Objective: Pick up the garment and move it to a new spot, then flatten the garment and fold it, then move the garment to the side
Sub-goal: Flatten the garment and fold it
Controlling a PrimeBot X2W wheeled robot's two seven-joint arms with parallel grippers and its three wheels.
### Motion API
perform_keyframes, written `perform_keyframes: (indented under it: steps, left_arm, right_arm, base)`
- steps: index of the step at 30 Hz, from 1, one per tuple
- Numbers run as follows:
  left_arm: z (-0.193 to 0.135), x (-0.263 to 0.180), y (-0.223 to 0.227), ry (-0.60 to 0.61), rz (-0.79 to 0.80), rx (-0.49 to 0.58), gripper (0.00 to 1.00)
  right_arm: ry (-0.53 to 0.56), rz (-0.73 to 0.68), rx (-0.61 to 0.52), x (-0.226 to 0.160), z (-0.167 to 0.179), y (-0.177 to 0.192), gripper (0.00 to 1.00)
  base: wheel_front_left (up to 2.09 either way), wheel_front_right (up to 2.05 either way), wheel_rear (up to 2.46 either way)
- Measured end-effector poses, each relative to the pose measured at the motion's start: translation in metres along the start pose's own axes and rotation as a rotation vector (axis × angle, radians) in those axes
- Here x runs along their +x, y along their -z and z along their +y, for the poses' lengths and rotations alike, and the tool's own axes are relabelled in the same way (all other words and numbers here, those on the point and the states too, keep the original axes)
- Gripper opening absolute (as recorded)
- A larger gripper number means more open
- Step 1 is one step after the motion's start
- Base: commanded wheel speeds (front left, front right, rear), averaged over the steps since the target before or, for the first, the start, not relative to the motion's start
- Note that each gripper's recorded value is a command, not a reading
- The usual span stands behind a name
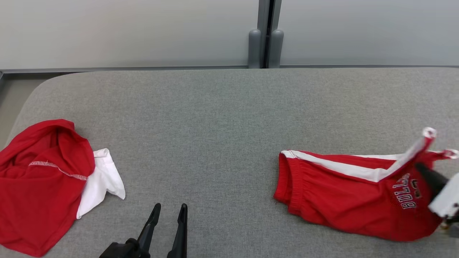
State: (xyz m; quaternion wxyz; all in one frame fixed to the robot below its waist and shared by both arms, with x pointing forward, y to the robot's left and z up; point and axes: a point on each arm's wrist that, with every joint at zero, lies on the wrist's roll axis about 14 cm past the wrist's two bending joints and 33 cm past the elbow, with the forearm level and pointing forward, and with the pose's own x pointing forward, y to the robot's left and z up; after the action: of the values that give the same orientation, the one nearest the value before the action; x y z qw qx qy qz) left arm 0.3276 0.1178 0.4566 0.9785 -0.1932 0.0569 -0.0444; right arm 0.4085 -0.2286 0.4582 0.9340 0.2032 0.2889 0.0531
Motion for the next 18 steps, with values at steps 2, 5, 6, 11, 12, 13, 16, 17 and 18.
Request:
perform_keyframes:
  steps: [2,5,6,11,12,13,16,17,18]
  left_arm:
    - [-0.002,0.0,0.0,0.005,-0.002,0.0,1.0]
    - [-0.009,0.003,0.002,0.026,0.008,-0.01,1.0]
    - [-0.012,0.005,0.004,0.034,0.014,-0.011,1.0]
    - [-0.012,0.008,0.005,0.039,0.016,-0.007,1.0]
    - [-0.012,0.008,0.006,0.038,0.019,-0.006,1.0]
    - [-0.012,0.008,0.006,0.037,0.021,-0.006,1.0]
    - [-0.012,0.007,0.007,0.035,0.023,-0.005,1.0]
    - [-0.011,0.006,0.007,0.035,0.023,-0.005,1.0]
    - [-0.011,0.006,0.007,0.034,0.023,-0.004,1.0]
  right_arm:
    - [-0.075,0.013,-0.018,0.001,0.028,0.006,0.0]
    - [-0.234,0.069,-0.049,0.006,0.094,0.029,0.0]
    - [-0.28,0.088,-0.057,0.01,0.117,0.038,0.0]
    - [-0.352,0.122,-0.065,0.023,0.155,0.056,0.0]
    - [-0.36,0.125,-0.069,0.026,0.16,0.059,0.0]
    - [-0.364,0.124,-0.07,0.028,0.163,0.061,0.0]
    - [-0.384,0.127,-0.072,0.034,0.174,0.067,0.0]
    - [-0.39,0.128,-0.072,0.035,0.177,0.069,0.0]
    - [-0.393,0.13,-0.07,0.037,0.178,0.07,0.0]
  base:
    - [0.0,0.0,0.0]
    - [0.0,0.0,0.0]
    - [0.0,0.0,0.0]
    - [0.0,0.0,0.0]
    - [0.0,0.0,0.0]
    - [0.0,0.0,0.0]
    - [0.0,0.0,0.0]
    - [0.0,0.0,0.0]
    - [0.0,0.0,0.0]
